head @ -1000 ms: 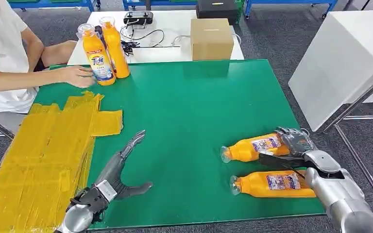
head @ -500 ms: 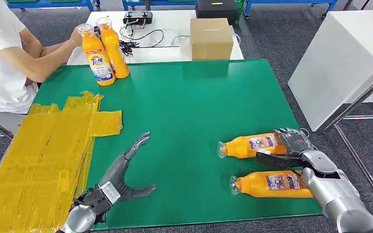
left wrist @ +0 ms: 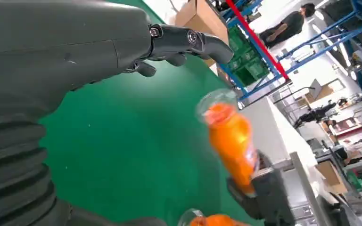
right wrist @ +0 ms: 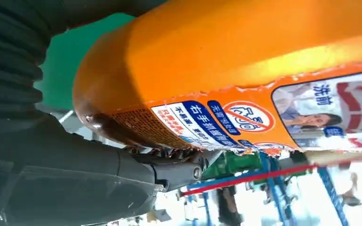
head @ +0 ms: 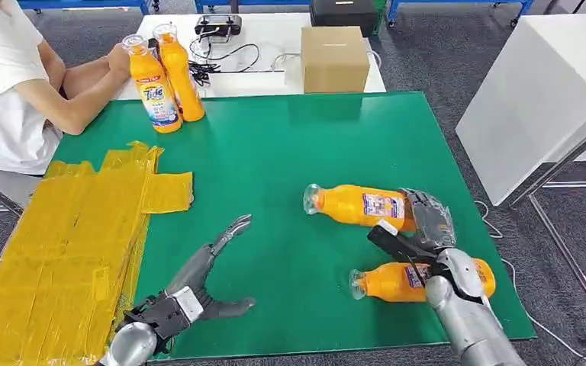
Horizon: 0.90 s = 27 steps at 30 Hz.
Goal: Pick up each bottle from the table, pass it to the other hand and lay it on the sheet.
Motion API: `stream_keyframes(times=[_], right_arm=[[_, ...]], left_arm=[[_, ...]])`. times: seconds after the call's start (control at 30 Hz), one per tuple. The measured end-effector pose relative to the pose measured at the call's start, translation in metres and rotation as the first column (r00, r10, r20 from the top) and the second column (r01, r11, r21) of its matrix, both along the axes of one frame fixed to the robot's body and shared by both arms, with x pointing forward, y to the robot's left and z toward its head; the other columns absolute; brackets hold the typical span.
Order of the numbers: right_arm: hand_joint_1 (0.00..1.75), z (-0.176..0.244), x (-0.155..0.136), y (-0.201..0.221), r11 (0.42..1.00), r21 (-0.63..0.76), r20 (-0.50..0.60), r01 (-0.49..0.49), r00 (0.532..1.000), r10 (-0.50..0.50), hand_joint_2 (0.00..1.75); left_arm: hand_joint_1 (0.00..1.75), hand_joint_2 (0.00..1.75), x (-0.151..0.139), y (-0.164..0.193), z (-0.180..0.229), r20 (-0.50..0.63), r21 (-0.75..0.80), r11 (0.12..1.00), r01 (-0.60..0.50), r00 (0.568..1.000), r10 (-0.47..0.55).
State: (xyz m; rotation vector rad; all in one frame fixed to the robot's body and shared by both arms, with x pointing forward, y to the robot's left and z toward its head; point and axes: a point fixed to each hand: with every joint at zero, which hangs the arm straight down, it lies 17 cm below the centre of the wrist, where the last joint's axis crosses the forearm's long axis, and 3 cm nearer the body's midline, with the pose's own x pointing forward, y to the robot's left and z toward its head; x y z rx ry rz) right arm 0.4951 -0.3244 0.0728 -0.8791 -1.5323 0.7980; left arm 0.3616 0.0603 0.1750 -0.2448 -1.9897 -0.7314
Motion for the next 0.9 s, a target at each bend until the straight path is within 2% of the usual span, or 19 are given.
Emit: stream_keyframes(times=[0.1, 0.17, 0.37, 0.47, 0.67, 0.8, 0.9], right_arm=[[1.75, 0.033, -0.004, 0.011, 0.997, 0.061, 0.126, 0.044, 0.991, -0.052, 1.75], [1.75, 0.048, -0.008, 0.023, 0.993, 0.107, 0.173, 0.048, 0.983, -0.067, 1.75], [1.75, 0.075, -0.019, 0.051, 0.966, 0.259, 0.225, 0.013, 0.972, -0.073, 1.75], [1.75, 0.081, -0.024, 0.076, 0.932, 0.356, 0.229, -0.07, 0.973, -0.015, 1.75], [1.75, 0.098, -0.041, 0.149, 0.798, 0.538, 0.25, -0.273, 0.955, 0.159, 1.75], [1.75, 0.107, -0.052, 0.194, 0.743, 0.566, 0.265, -0.358, 0.932, 0.247, 1.75], [1.75, 0.11, -0.057, 0.21, 0.721, 0.577, 0.268, -0.385, 0.922, 0.279, 1.75]], left_arm=[[0.0, 1.75, 0.0, -0.009, 0.002, -0.004, 0.014, 1.0, 0.012, 1.0, -0.012], [0.0, 1.75, 0.0, -0.015, 0.005, -0.002, 0.013, 1.0, 0.021, 1.0, -0.021], [0.0, 1.75, 0.0, -0.02, 0.01, -0.032, -0.026, 0.999, 0.041, 0.999, -0.042], [0.0, 1.75, -0.001, -0.023, 0.016, -0.076, -0.097, 0.992, 0.079, 0.993, -0.087], [0.0, 1.75, 0.004, -0.023, 0.031, -0.121, -0.206, 0.974, 0.096, 0.985, -0.123], [0.0, 1.75, 0.011, -0.022, 0.041, -0.126, -0.245, 0.965, 0.093, 0.984, -0.127], [0.0, 1.75, 0.013, -0.02, 0.042, -0.13, -0.257, 0.962, 0.089, 0.984, -0.125]])
